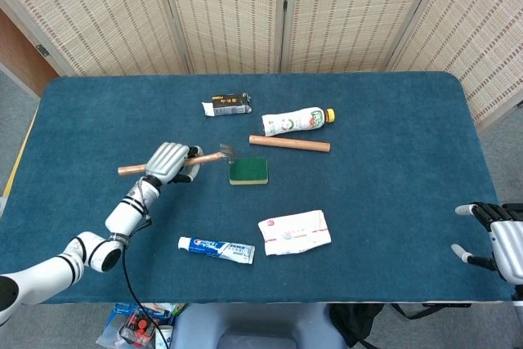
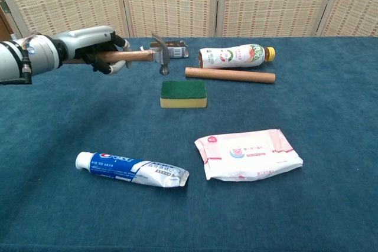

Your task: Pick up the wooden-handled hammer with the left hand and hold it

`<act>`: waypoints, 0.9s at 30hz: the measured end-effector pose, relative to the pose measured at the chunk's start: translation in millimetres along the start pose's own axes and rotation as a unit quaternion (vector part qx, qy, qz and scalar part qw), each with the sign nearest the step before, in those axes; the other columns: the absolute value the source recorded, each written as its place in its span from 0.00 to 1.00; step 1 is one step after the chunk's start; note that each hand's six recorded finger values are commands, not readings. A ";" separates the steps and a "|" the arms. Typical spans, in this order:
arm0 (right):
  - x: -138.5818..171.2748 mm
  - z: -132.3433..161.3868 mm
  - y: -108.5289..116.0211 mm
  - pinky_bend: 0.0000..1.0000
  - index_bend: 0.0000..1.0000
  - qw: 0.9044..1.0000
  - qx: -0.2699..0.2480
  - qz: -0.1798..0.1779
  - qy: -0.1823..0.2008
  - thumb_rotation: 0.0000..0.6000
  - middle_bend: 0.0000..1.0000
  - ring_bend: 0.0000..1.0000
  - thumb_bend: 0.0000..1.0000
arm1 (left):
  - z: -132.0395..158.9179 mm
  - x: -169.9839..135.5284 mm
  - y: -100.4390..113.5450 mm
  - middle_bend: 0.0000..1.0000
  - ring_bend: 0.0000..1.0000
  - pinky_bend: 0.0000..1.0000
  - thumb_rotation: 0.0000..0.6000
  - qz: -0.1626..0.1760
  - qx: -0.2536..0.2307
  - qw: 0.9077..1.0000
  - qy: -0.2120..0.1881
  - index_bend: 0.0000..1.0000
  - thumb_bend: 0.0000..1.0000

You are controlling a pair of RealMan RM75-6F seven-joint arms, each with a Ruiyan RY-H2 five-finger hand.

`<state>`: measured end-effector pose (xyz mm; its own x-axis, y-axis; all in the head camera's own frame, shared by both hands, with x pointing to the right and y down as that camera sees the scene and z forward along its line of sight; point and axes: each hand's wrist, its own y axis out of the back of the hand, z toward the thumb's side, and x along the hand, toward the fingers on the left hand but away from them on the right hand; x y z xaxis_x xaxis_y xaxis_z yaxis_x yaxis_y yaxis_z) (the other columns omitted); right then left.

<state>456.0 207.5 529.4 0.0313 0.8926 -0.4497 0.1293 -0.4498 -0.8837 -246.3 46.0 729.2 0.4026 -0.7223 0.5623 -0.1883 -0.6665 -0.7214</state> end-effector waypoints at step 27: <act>-0.8 5.5 0.7 0.31 0.34 1.000 0.001 0.000 0.006 1.00 0.33 0.27 0.14 | -30.9 -29.3 -9.0 0.00 0.00 0.00 1.00 0.002 0.011 0.999 0.040 0.00 0.19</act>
<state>450.7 206.3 528.4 0.0429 0.8932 -0.4477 0.1267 -0.4493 -0.8843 -284.0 67.5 731.7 0.3279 -0.7381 0.5897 -0.1691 -0.6600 -0.7320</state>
